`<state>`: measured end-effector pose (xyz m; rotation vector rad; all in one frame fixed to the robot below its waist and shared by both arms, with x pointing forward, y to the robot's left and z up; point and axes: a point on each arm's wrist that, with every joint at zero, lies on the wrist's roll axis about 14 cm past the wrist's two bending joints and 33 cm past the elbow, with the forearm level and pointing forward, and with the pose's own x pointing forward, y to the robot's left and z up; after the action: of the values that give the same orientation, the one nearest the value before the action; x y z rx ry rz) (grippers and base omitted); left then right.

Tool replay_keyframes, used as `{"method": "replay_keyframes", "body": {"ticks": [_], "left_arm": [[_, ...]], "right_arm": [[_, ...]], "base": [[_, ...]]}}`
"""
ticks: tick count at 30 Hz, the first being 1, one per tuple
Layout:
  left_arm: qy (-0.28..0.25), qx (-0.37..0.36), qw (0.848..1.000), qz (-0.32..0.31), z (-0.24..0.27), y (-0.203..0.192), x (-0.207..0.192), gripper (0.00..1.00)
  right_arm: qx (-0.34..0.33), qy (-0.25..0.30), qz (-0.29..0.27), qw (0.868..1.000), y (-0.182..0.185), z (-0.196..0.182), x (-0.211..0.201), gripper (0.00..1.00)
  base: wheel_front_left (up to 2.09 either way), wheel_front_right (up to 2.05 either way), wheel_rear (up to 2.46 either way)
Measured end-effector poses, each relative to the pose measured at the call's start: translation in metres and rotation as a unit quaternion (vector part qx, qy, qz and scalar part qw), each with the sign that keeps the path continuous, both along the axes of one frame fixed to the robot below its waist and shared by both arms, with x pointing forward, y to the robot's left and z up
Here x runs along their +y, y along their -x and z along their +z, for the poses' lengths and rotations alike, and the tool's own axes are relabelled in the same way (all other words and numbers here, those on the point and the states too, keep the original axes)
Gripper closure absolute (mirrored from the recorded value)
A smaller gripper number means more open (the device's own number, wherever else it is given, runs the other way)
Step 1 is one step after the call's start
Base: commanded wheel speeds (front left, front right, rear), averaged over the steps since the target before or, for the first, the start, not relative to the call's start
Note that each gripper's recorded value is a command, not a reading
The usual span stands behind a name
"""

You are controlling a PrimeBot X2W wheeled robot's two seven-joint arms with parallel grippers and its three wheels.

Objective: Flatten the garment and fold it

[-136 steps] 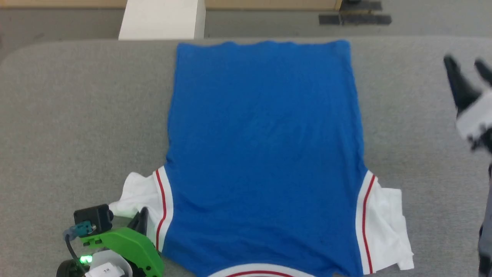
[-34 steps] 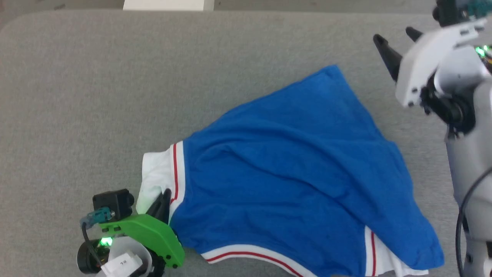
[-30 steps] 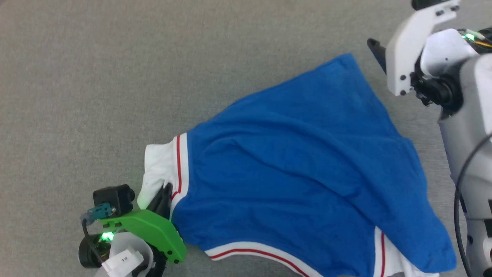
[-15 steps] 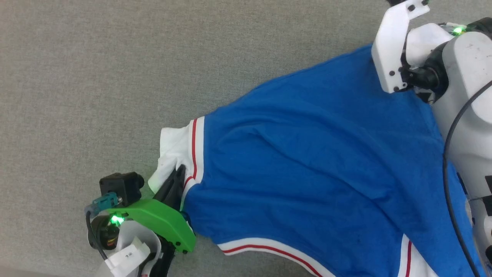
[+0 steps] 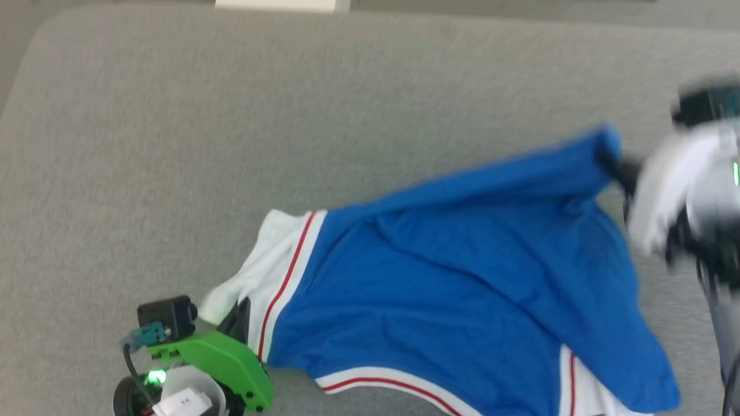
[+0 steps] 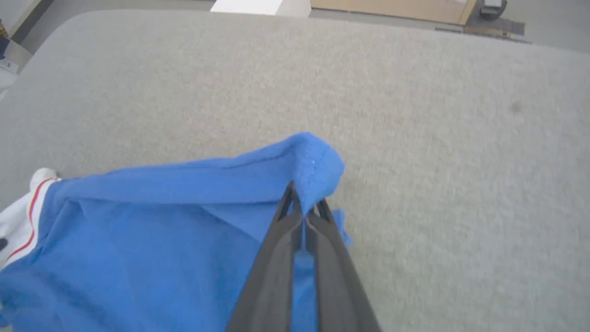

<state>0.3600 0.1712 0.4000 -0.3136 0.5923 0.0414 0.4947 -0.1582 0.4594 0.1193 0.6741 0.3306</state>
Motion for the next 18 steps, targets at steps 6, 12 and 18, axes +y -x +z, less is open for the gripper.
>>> {"method": "replay_keyframes", "body": {"ticks": [6, 12, 18], "left_arm": [[0.016, -0.024, 0.999, -0.019, 0.018, 0.007, -0.016, 1.00], [0.031, -0.031, 0.998, -0.033, 0.026, 0.016, -0.029, 1.00], [0.063, -0.066, 0.994, -0.061, 0.050, 0.009, -0.046, 1.00]], "right_arm": [[0.049, -0.035, -0.066, 0.996, 0.108, -0.014, -0.029, 1.00], [0.114, -0.070, -0.102, 0.986, 0.188, -0.029, -0.026, 1.00], [0.108, -0.077, -0.099, 0.986, 0.203, -0.006, -0.031, 1.00]], "base": [[0.00, 0.00, 0.00], [0.00, 0.00, 0.00], [0.00, 0.00, 0.00]]}}
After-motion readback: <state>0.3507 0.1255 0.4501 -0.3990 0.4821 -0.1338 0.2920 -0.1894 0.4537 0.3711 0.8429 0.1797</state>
